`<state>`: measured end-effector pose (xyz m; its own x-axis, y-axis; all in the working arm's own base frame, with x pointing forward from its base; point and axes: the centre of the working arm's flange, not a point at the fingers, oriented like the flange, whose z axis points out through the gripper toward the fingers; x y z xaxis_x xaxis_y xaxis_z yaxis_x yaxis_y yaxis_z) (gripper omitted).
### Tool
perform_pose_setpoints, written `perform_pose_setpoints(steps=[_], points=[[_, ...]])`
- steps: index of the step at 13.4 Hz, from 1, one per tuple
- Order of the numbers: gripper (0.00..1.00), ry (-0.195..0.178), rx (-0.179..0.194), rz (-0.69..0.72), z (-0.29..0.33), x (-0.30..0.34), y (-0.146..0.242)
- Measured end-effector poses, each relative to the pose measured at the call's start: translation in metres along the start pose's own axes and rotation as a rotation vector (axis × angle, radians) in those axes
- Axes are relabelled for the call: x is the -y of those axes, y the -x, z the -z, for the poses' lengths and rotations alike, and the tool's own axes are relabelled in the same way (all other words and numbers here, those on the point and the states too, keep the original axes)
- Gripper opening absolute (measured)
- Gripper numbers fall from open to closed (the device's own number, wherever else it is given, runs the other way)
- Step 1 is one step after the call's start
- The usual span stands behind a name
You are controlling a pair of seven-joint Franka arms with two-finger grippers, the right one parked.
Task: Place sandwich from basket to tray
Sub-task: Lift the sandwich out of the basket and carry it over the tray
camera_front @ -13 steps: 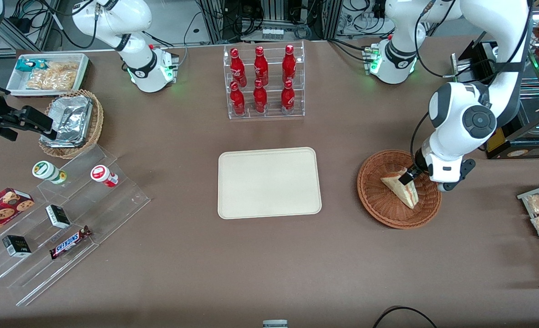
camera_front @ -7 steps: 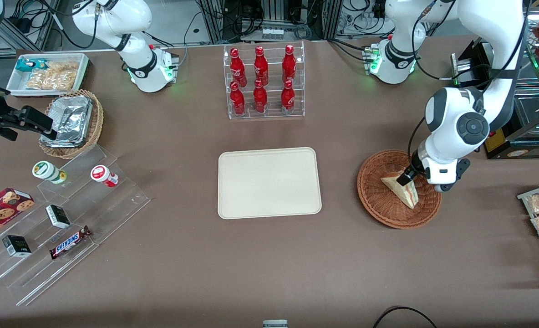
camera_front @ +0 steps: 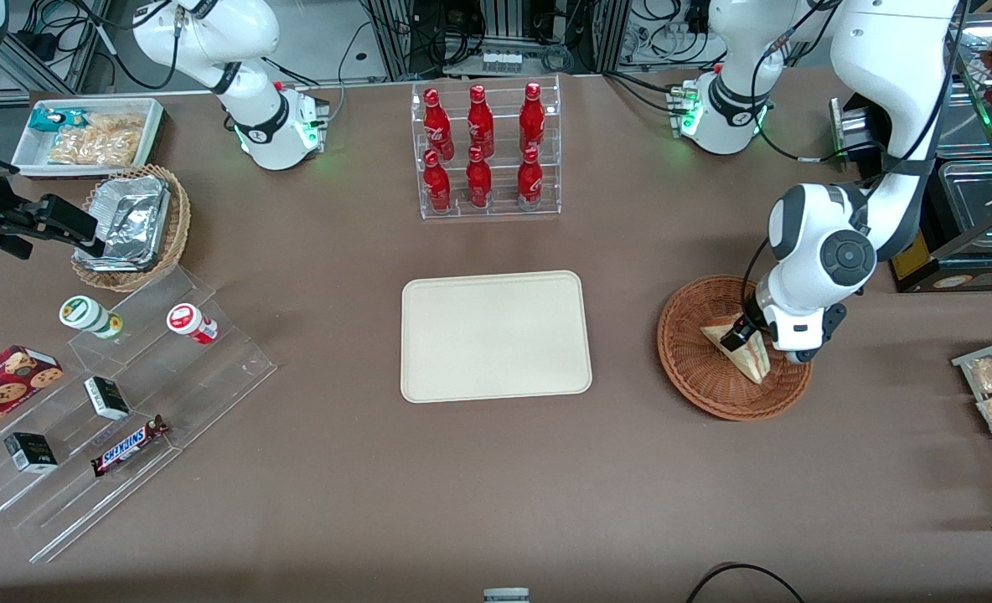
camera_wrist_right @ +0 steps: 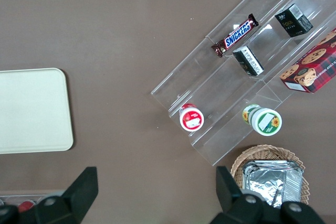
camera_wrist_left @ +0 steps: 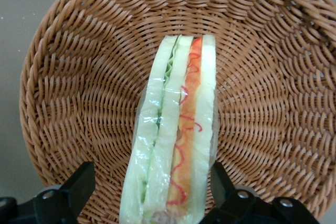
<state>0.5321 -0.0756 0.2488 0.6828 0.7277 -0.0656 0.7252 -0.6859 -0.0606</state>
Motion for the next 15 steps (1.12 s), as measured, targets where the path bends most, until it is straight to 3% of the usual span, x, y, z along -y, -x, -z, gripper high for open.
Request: perform_pose_setpoints(steps=[1, 5, 6, 9, 12, 13, 15], points=[[0.9, 0.001, 0.0, 0.008, 0.0, 0.0, 0.0], [0.43, -0.01, 0.006, 0.009, 0.011, -0.002, -0.002], [0.36, -0.014, 0.008, 0.009, 0.019, -0.005, -0.003], [0.26, -0.029, 0.023, -0.031, 0.052, -0.027, 0.003], [0.21, -0.063, 0.058, -0.2, 0.079, -0.055, 0.033], [0.15, -0.066, 0.059, -0.268, 0.082, -0.064, 0.046], [0.15, -0.087, 0.027, -0.402, 0.08, -0.086, 0.077]])
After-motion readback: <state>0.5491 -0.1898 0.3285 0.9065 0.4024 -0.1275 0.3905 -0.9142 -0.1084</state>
